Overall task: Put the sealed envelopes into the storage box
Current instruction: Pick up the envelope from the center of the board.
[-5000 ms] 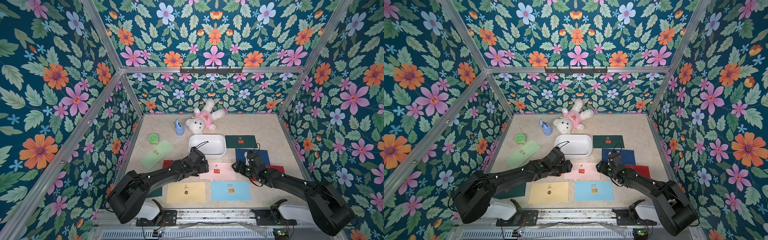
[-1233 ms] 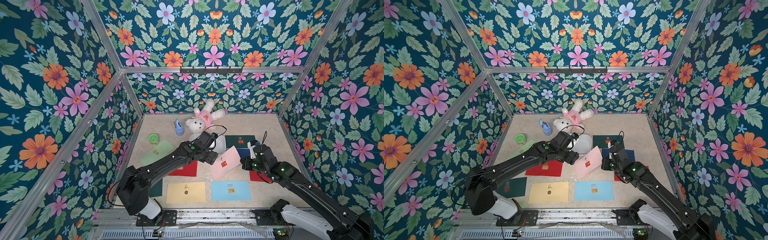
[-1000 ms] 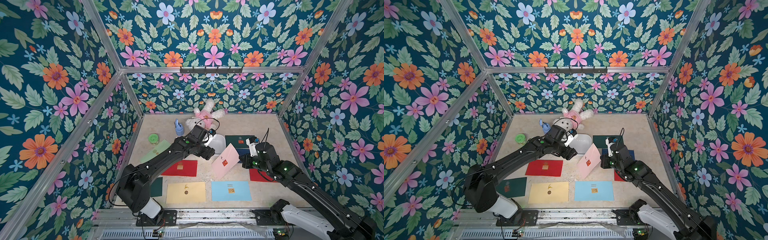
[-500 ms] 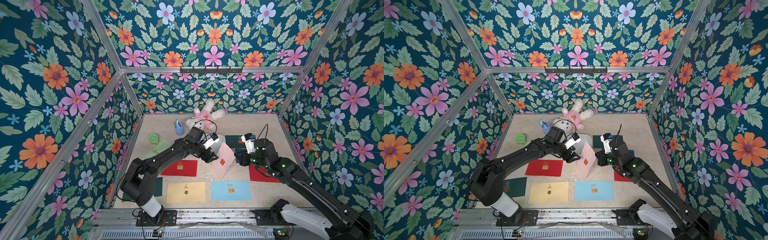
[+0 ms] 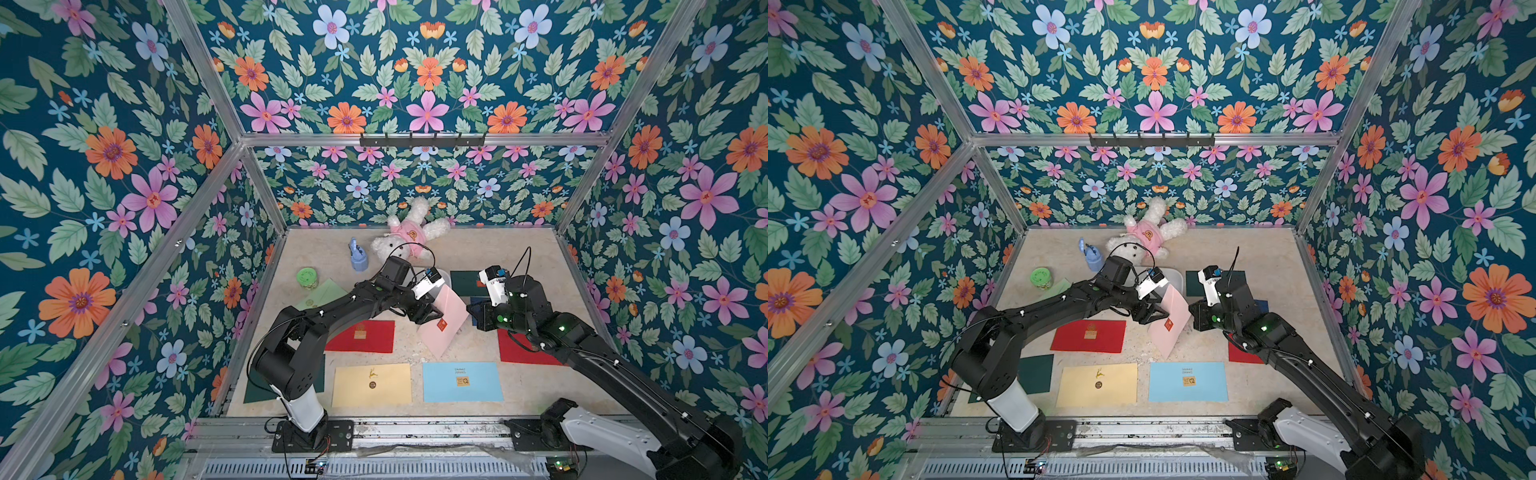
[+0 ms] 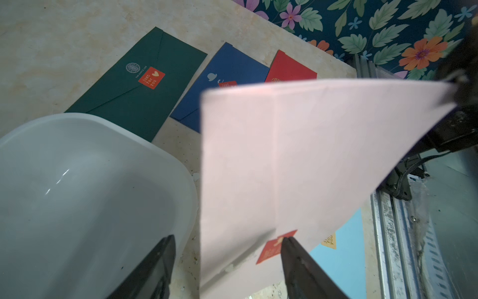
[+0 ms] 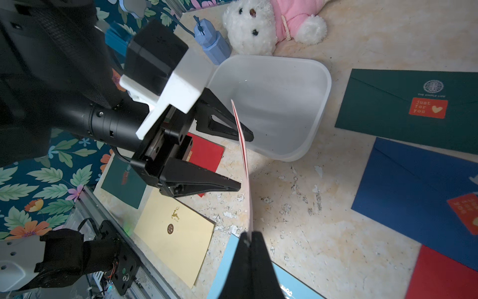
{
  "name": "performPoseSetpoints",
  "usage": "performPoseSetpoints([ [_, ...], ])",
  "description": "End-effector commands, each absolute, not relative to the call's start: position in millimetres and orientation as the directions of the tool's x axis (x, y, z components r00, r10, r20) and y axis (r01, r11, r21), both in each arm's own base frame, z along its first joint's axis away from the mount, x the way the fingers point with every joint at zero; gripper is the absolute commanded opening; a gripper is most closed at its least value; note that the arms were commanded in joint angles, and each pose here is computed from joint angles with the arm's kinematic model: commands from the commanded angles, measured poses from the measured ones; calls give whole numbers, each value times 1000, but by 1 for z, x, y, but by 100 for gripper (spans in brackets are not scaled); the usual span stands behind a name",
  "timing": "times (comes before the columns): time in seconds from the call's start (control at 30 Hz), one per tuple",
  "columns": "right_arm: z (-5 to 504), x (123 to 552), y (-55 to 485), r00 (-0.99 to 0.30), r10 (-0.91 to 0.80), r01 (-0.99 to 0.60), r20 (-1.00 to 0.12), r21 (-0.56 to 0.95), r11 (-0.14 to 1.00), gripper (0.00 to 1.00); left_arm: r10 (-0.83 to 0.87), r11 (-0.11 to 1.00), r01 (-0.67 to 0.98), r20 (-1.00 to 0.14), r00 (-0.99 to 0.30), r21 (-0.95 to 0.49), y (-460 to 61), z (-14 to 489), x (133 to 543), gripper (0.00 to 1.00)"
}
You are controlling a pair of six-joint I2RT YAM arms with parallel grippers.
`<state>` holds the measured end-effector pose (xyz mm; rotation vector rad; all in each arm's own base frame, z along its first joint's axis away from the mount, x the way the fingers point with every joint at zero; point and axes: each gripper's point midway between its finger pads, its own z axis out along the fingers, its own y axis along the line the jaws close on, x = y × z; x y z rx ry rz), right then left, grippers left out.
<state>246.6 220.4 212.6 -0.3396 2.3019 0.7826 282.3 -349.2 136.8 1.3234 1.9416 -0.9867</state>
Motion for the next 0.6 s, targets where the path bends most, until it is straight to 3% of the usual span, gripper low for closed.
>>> performPoseSetpoints([
  [0.0,216,253,222,-716,-22,-443,-698,430,787,0,482,195,948,-817,-315,-251,-353,144,278,61],
  [0.13,213,253,222,-717,-27,-442,-697,424,790,0,480,200,947,-817,-318,-251,-351,146,276,52],
  [0.4,207,260,211,-712,-15,-408,-702,397,822,0,485,200,948,-816,-316,-248,-349,153,274,19],
  [0.57,211,267,198,-703,16,-378,-711,394,838,0,507,197,943,-795,-332,-268,-348,154,272,8],
])
